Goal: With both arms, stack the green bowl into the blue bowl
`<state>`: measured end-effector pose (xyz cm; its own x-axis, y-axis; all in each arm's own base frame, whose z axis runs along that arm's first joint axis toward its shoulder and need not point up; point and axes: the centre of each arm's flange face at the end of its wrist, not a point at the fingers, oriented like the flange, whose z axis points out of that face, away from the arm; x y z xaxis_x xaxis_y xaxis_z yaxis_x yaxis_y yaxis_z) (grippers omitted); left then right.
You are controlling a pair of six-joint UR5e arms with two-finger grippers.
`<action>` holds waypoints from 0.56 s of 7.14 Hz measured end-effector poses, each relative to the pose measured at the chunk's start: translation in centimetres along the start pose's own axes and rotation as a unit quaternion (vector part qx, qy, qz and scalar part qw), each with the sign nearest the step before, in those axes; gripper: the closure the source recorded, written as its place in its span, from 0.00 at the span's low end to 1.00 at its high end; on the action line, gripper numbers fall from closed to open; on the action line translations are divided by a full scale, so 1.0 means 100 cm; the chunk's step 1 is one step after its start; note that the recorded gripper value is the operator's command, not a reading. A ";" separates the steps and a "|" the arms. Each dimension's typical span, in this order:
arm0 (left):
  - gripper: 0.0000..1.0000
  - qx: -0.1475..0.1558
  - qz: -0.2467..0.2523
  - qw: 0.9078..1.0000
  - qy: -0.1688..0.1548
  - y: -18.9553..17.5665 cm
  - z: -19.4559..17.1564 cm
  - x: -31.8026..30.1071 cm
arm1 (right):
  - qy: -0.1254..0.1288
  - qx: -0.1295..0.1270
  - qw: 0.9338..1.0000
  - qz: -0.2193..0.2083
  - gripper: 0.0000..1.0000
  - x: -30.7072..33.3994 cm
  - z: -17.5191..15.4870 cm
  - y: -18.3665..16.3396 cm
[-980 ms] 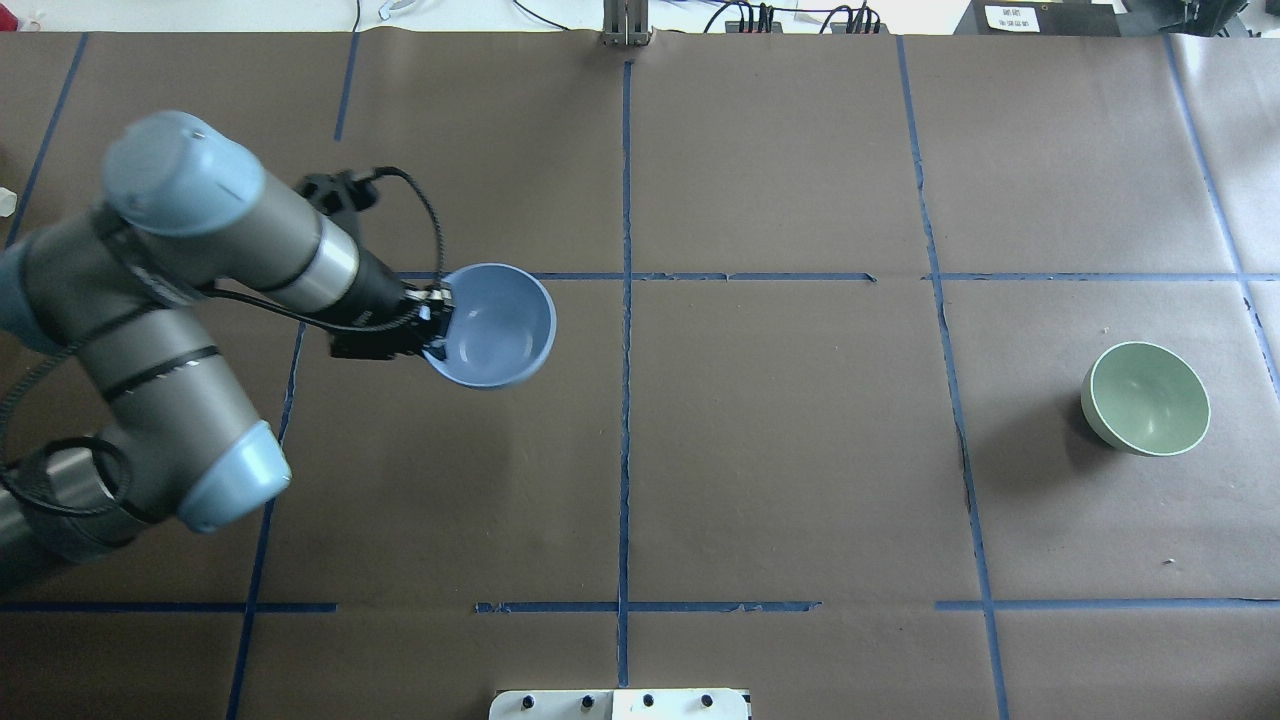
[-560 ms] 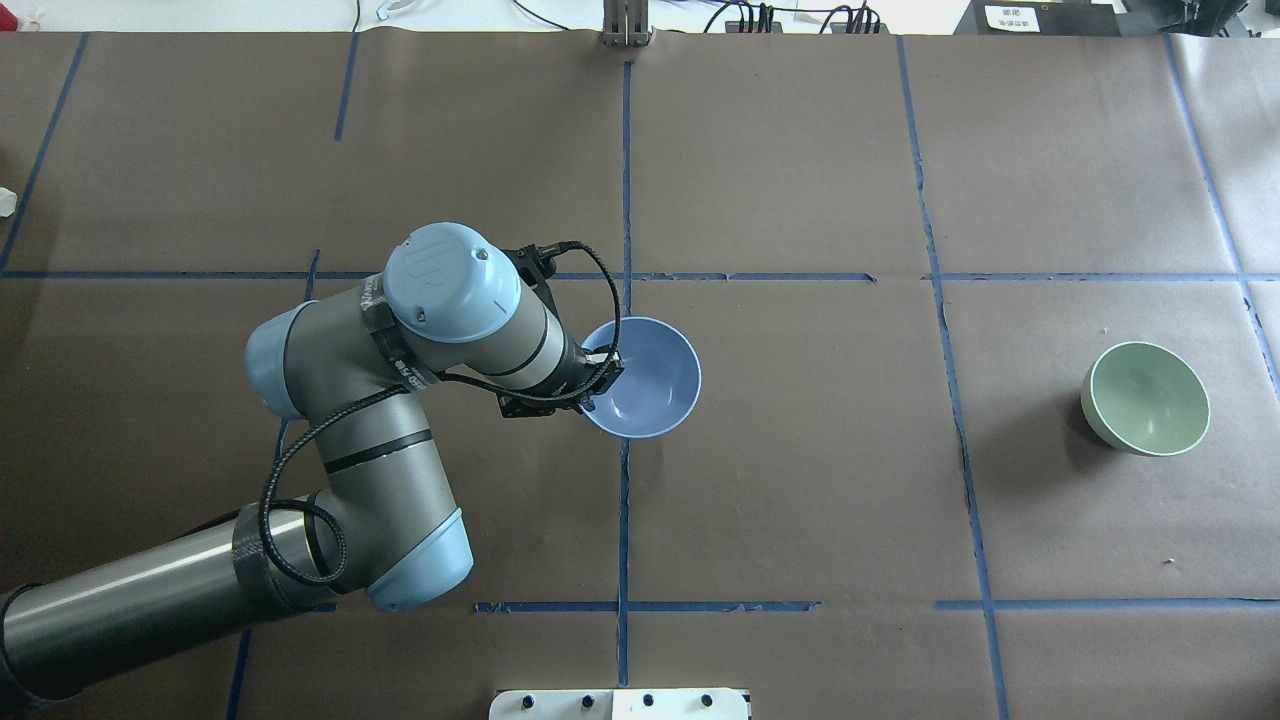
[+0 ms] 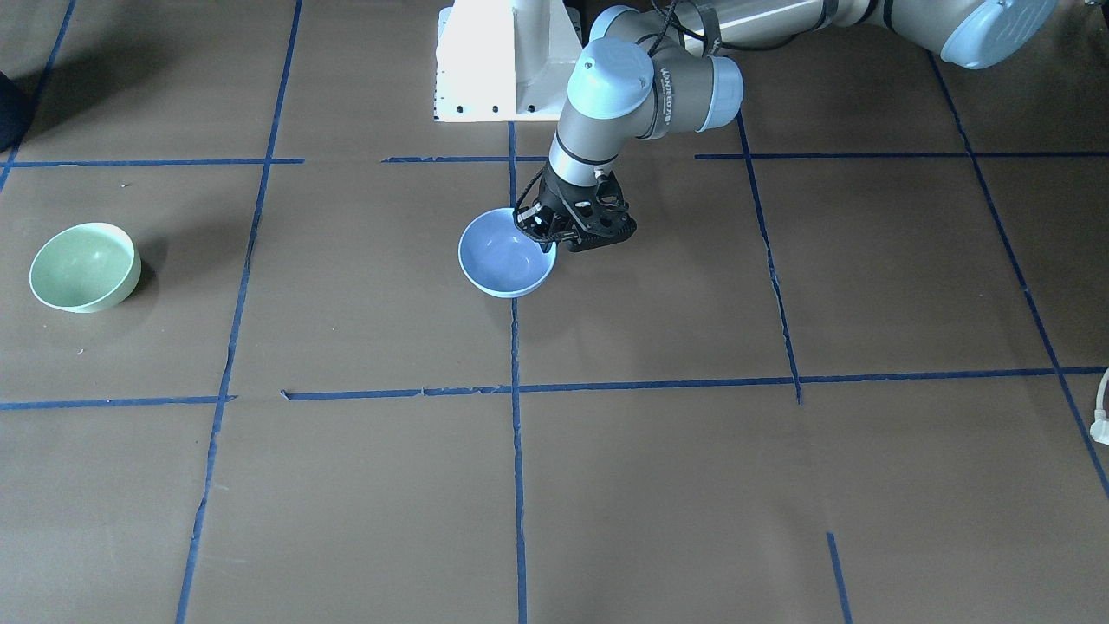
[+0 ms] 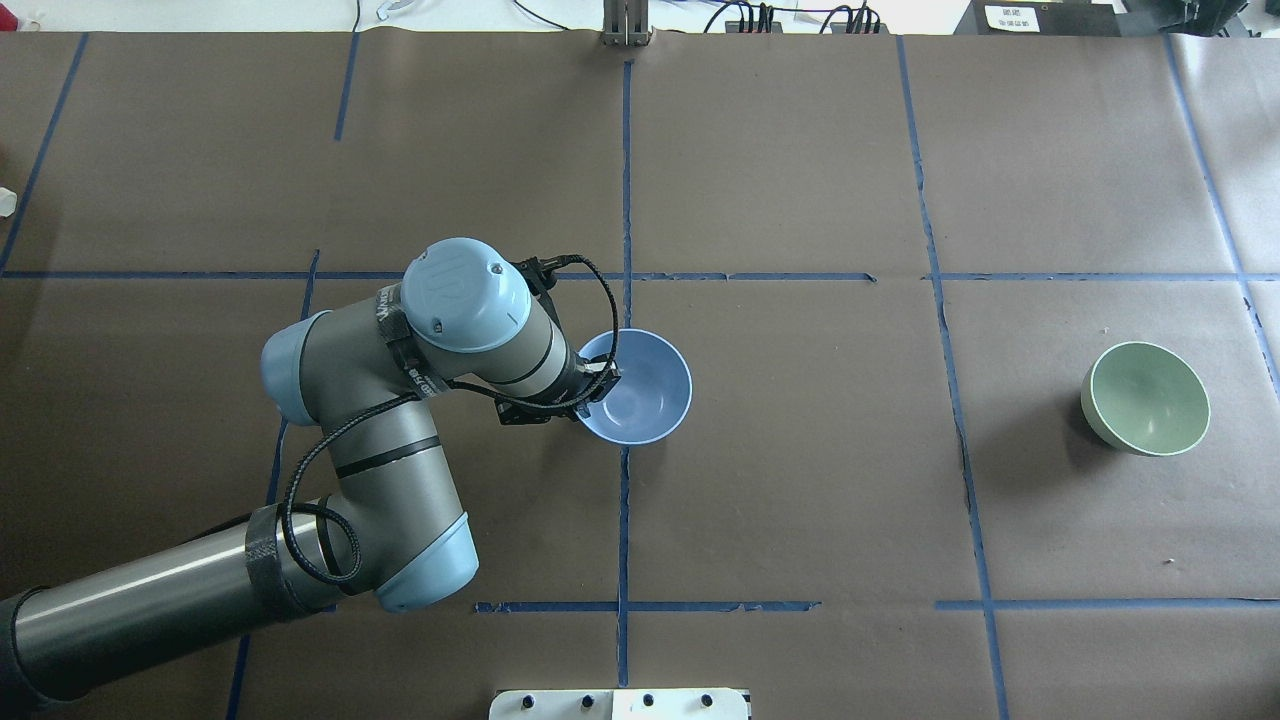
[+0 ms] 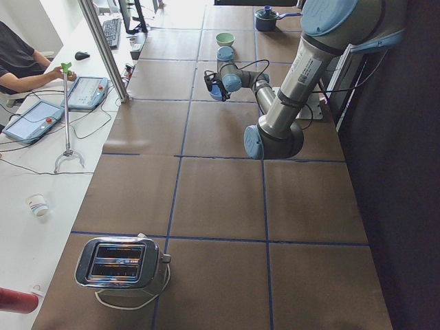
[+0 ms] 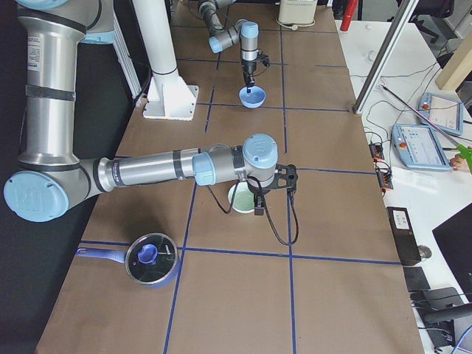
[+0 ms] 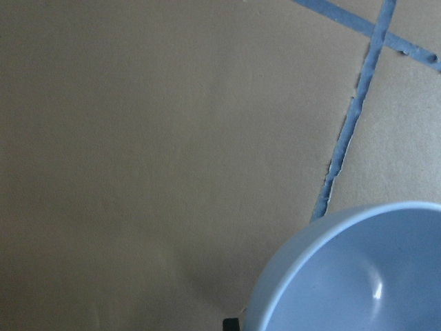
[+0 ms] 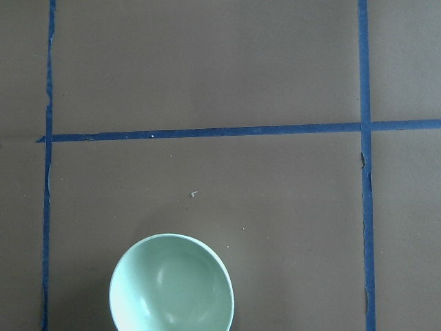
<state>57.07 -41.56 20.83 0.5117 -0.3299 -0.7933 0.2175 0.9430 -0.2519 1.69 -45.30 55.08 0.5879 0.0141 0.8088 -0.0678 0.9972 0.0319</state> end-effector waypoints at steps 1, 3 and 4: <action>0.00 0.002 -0.003 1.000 -0.003 -0.004 0.000 -0.003 | 0.000 -0.001 1.000 -0.001 0.00 -0.001 0.001 0.000; 0.00 0.004 -0.015 1.000 0.000 -0.027 -0.016 -0.013 | 0.001 -0.007 1.000 -0.005 0.00 -0.004 0.006 0.000; 0.00 -0.011 -0.028 1.000 0.008 -0.049 -0.040 -0.022 | 0.004 -0.015 1.000 -0.007 0.00 -0.007 0.015 0.001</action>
<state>51.53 -45.30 21.57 0.4854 -0.3813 -0.7868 0.2263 0.9240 -0.3081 0.04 -45.34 55.36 0.5953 0.0005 0.8035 -0.0358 0.9990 0.0259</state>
